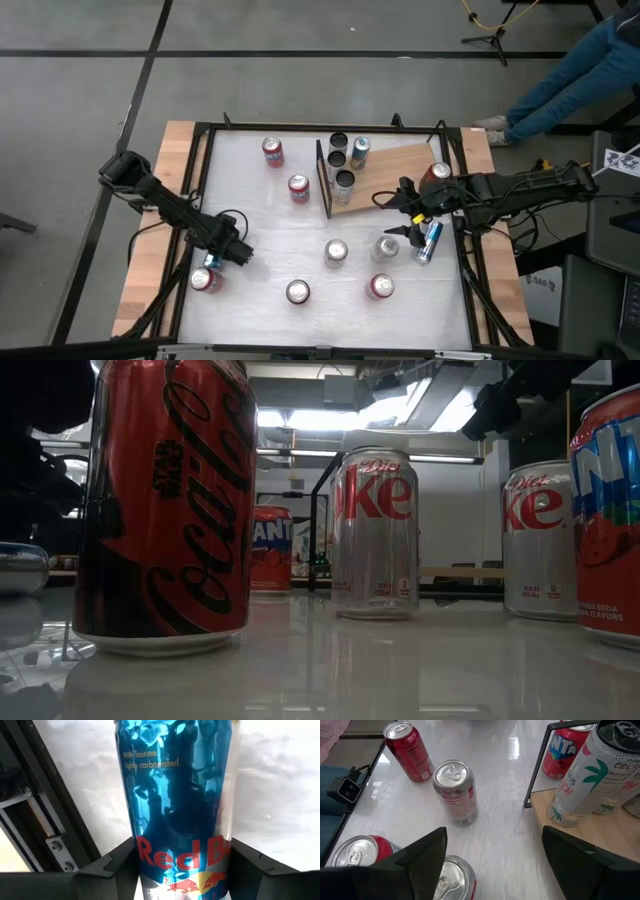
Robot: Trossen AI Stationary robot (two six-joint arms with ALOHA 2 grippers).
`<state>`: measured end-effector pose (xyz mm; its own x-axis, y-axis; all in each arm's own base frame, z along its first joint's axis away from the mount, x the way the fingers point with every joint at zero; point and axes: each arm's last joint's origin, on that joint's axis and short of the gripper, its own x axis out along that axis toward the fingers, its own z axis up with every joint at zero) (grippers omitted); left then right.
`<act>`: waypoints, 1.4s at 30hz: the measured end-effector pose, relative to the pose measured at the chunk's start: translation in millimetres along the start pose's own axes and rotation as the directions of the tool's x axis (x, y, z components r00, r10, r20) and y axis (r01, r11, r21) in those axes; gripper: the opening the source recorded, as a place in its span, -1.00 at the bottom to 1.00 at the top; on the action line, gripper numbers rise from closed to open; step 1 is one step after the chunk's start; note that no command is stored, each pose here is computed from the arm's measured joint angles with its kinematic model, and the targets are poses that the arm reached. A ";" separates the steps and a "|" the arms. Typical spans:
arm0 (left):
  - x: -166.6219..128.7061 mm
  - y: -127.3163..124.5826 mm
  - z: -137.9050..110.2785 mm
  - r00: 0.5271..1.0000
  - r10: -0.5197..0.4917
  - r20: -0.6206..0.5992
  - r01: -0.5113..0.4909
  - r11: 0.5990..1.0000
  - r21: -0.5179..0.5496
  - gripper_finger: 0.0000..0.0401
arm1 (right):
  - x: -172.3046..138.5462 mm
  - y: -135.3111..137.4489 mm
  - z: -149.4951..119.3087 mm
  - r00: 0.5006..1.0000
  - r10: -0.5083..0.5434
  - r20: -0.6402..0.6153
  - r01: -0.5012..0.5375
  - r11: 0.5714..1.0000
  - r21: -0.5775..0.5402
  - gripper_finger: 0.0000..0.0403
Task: Place canned beverage on shelf
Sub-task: Put the left blue white soda can on the shelf aligned with the other blue white soda can
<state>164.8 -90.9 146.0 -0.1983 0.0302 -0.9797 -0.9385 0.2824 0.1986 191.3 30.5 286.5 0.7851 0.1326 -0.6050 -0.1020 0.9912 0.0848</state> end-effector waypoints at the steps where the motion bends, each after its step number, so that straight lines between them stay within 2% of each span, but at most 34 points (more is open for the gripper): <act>1: -0.6 -0.6 0.3 1.000 -0.007 0.013 0.007 1.000 0.001 0.06 | 0.0 0.0 0.0 1.000 0.000 0.000 0.000 1.000 0.000 0.57; 7: -12.9 -11.1 2.8 0.978 -0.103 0.181 0.104 0.995 0.008 0.06 | 0.0 0.0 0.0 1.000 0.001 0.000 -0.001 1.000 0.000 0.57; 14: -29.1 -20.5 6.5 0.904 -0.188 0.385 0.186 0.982 0.043 0.06 | -0.1 -0.3 3.7 0.999 -0.020 0.039 0.018 0.998 0.052 0.57; 23: -49.4 -30.5 10.7 0.735 -0.277 0.619 0.223 0.961 0.164 0.06 | -2.4 0.6 21.2 0.974 -0.031 0.223 0.012 0.996 0.085 0.57; 32: -73.0 -44.1 12.2 0.501 -0.358 0.788 0.154 0.933 0.326 0.06 | -6.5 2.4 39.2 0.915 -0.013 0.403 -0.025 0.996 0.089 0.57; 36: -82.0 -50.1 11.8 0.415 -0.382 0.826 0.114 0.922 0.370 0.06 | -5.3 1.6 49.5 0.867 -0.067 0.494 -0.031 0.982 0.188 0.57; 42: -90.2 -58.2 11.5 0.321 -0.406 0.856 0.061 0.910 0.409 0.06 | 11.0 -1.2 52.3 0.856 -0.167 0.490 0.003 0.948 0.319 0.57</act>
<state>240.5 -99.0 222.5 0.5595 0.7154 -0.4185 -0.7507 0.6515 0.1099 232.0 30.5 321.2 0.9881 -0.0547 -0.1439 0.1001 0.9382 0.3314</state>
